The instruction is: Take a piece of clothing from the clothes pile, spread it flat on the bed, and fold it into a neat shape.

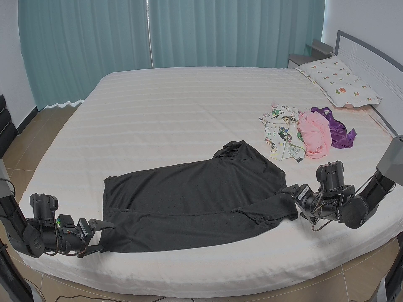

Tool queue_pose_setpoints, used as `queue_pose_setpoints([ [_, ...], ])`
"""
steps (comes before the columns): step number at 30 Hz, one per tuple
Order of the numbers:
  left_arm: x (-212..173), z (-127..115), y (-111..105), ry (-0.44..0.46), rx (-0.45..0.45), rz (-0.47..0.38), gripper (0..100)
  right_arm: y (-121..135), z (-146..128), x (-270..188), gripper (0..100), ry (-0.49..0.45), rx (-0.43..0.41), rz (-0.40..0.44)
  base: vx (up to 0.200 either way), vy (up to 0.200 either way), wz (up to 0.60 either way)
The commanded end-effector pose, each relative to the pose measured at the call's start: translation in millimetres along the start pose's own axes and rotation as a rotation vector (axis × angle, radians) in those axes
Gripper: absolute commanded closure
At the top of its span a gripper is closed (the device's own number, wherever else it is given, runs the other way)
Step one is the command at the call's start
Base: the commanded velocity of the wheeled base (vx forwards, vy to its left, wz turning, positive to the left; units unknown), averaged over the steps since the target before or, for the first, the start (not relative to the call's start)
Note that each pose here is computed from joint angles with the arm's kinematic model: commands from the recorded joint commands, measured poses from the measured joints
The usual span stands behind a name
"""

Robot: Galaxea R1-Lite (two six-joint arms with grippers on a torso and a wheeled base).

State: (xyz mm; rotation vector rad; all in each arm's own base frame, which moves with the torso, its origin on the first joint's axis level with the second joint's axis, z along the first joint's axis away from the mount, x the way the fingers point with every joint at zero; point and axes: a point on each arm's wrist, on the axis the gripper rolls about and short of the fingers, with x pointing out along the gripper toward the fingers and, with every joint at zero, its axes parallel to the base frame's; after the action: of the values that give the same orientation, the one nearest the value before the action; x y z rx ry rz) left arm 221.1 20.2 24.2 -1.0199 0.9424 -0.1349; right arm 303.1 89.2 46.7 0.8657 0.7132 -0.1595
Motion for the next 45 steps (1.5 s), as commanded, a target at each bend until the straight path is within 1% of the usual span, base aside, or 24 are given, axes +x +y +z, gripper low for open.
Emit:
queue_pose_setpoints([
  [1, 0.0, 0.5, -0.1, -0.002, 0.0, -0.001, 0, -2.2, -3.8, 15.6, 0, 0.016, -0.004, -0.022, 0.0, 0.0, 0.0],
  [3, 0.2, 0.4, 0.1, -0.001, -0.001, 0.0, 0, -2.3, -4.5, 16.4, 0, 0.018, -0.007, -0.023, 0.0, 0.0, 0.0],
  [4, 0.2, 0.4, 0.1, -0.001, -0.001, 0.0, 0, -2.4, -5.2, 16.3, 100, 0.02, -0.008, -0.024, 0.0, 0.0, 0.0],
  [15, 0.7, 0.4, 0.7, 0.0, -0.003, 0.003, 0, -3.9, -4.2, 5.1, 100, 0.012, -0.024, -0.031, 0.0, 0.0, 0.0],
  [22, 0.9, 0.4, 0.9, 0.001, -0.004, 0.004, 0, -2.4, -0.8, 0.4, 100, 0.004, -0.024, -0.018, 0.0, 0.0, 0.0],
  [26, 0.9, 0.4, 0.9, 0.001, -0.004, 0.004, 0, 9.2, 4.7, -2.5, 100, -0.001, -0.022, 0.034, 0.0, 0.0, 0.0],
  [29, 1.0, 0.7, 0.7, 0.0, -0.003, 0.003, 0, 22.6, 8.5, -3.1, 100, 0.008, -0.026, 0.078, 0.0, 0.0, 0.0],
  [30, 1.0, 0.7, 0.7, 0.0, -0.003, 0.003, 0, 22.6, 8.5, -3.1, 100, 0.008, -0.026, 0.078, 0.0, 0.0, 0.0],
  [32, 1.0, 0.7, 0.7, 0.0, -0.003, 0.003, 0, 38.1, 16.1, -3.9, 100, 0.018, -0.025, 0.093, 0.0, 0.0, 0.0],
  [36, 1.0, 0.7, 0.7, 0.0, -0.003, 0.003, 0, 53.0, 25.2, -4.2, 100, 0.023, -0.011, 0.095, 0.0, 0.0, 0.0],
  [40, 1.0, 0.7, 0.7, -0.001, -0.003, 0.004, 0, 58.7, 26.3, -6.7, 100, 0.027, -0.011, 0.101, 0.0, 0.0, 0.0],
  [45, 1.1, 1.1, 0.5, -0.002, -0.002, 0.003, 0, 55.5, 24.4, -6.1, 100, 0.033, -0.006, 0.087, 0.0, 0.0, 0.0],
])
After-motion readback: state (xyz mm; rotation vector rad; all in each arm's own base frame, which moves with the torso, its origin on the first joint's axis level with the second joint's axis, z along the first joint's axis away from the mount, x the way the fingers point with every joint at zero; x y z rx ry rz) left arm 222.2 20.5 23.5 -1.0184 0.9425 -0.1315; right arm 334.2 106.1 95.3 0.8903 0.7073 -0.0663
